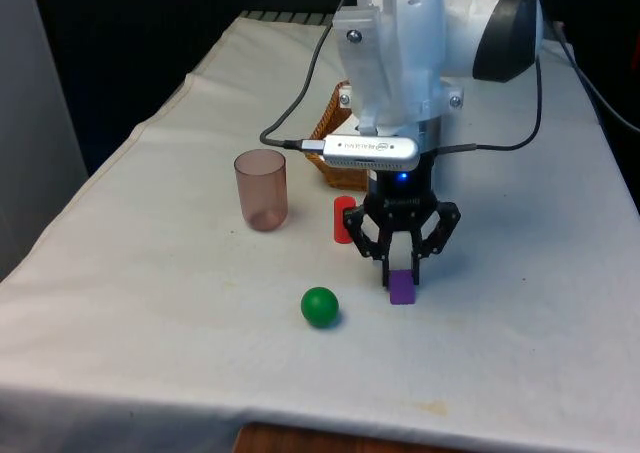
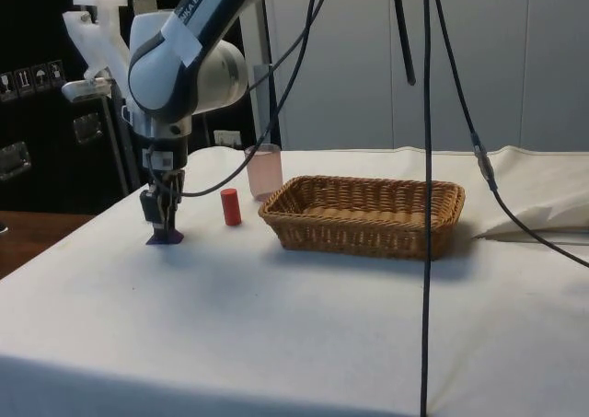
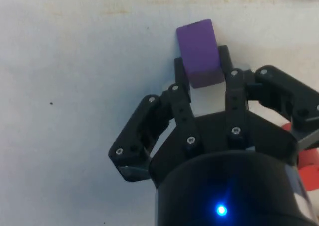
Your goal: Pick up the triangular block and place it into the basket.
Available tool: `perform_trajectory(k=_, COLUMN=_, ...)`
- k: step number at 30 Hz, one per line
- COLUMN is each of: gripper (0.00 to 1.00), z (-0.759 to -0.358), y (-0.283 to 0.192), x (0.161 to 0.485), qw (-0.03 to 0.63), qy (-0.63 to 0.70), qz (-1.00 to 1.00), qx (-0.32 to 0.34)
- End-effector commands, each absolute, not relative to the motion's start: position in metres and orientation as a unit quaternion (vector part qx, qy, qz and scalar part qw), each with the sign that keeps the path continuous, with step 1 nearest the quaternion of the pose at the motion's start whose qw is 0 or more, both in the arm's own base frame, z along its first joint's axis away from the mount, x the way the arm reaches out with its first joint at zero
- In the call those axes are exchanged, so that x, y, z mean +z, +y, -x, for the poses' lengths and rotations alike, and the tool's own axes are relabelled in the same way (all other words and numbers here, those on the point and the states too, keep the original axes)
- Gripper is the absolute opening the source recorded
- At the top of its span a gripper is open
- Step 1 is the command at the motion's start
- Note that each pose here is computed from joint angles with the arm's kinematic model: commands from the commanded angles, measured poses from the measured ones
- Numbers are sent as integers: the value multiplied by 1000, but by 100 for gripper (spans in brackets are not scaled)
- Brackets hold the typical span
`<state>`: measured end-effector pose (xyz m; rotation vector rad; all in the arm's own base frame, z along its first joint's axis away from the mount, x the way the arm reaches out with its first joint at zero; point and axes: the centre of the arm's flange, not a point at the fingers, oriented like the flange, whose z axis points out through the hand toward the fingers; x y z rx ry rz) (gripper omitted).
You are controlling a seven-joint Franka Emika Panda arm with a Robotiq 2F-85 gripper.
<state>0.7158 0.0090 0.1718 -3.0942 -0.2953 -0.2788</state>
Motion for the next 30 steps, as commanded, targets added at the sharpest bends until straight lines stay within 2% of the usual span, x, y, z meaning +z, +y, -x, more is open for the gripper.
perform_trajectory(k=1, gripper=33, z=-717, y=9, x=170, qw=16, qy=-96, qz=991, qx=-92)
perform_trajectory(k=4, gripper=33, z=-717, y=9, x=170, qw=16, qy=-96, qz=991, qx=-92)
perform_trajectory(k=10, gripper=33, z=-718, y=8, x=196, qw=16, qy=-95, qz=991, qx=-91)
perform_trajectory(k=11, gripper=33, z=-720, y=9, x=188, qw=14, qy=-95, qz=991, qx=-93)
perform_trajectory(k=13, gripper=33, z=-718, y=9, x=203, qw=18, qy=-95, qz=991, qx=-89)
perform_trajectory(k=20, gripper=33, z=-716, y=8, x=226, qw=22, qy=-95, qz=991, qx=-87)
perform_trajectory(k=21, gripper=33, z=-718, y=8, x=221, qw=23, qy=-94, qz=991, qx=-89)
perform_trajectory(k=28, gripper=33, z=-703, y=8, x=255, qw=29, qy=-95, qz=992, qx=-79)
perform_trajectory(k=29, gripper=33, z=-709, y=7, x=248, qw=30, qy=-95, qz=992, qx=-80)
perform_trajectory(k=30, gripper=33, z=-703, y=8, x=255, qw=29, qy=-95, qz=992, qx=-79)
